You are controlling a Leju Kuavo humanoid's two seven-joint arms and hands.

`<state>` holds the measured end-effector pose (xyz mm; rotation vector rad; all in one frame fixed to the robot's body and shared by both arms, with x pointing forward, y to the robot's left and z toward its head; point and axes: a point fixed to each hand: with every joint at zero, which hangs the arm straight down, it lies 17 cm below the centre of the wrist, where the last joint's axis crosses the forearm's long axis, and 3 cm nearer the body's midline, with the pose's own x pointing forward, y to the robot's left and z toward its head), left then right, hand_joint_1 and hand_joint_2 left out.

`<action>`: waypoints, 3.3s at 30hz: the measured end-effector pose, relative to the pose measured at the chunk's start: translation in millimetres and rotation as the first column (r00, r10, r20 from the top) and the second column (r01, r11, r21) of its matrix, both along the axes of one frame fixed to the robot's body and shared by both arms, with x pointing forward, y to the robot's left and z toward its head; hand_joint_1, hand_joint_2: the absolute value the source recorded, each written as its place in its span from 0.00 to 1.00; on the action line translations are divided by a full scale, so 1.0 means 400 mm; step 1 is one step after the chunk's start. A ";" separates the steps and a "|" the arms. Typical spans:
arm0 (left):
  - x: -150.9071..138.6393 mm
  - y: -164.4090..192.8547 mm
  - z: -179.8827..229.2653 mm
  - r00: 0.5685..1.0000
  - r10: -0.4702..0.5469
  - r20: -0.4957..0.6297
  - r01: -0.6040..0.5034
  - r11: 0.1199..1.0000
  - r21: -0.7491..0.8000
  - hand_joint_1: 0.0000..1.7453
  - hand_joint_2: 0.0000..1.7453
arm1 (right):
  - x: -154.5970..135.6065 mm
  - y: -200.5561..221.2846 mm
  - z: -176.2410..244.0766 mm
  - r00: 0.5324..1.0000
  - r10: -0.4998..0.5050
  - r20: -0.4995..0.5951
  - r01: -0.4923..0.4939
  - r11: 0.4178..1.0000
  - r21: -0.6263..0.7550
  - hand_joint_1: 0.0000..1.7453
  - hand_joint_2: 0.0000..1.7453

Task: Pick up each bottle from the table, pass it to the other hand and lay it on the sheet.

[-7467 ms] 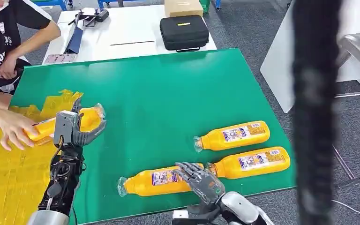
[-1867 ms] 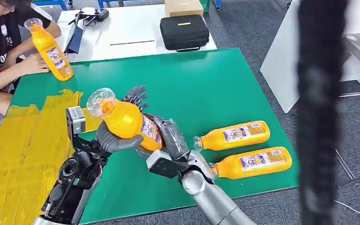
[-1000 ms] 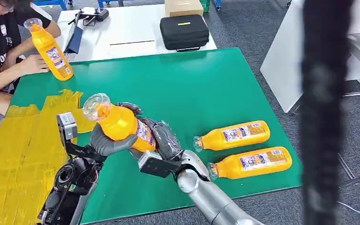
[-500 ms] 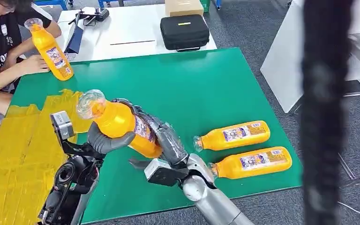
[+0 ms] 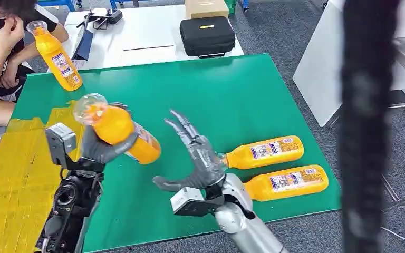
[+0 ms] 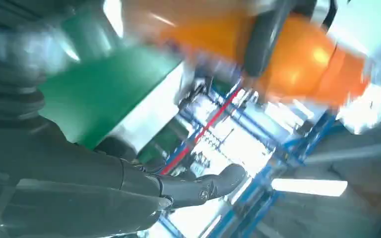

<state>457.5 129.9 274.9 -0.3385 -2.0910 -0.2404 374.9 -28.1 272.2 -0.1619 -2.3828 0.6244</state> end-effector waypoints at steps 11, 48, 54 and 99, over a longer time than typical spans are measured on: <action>0.074 0.173 -0.023 0.574 0.435 0.694 -0.802 0.128 0.583 1.00 1.00 | -0.002 -0.196 0.033 0.932 -0.321 0.167 0.337 0.938 -0.081 0.00 1.00; 0.212 0.328 -0.440 0.766 0.450 0.459 -0.416 -0.197 0.888 0.00 0.00 | 0.006 -0.396 -0.016 0.809 -0.549 0.208 0.587 0.767 -0.258 0.00 1.00; 0.191 0.305 -0.360 0.731 0.475 0.489 -0.507 -0.102 0.856 0.00 0.00 | 0.013 -0.412 -0.020 0.801 -0.562 0.208 0.599 0.753 -0.273 0.00 1.00; -0.020 0.145 0.027 0.848 0.417 0.326 -0.504 0.825 0.256 0.00 1.00 | 0.311 -0.792 -0.345 0.807 -0.588 -0.047 0.312 0.492 -0.813 0.00 1.00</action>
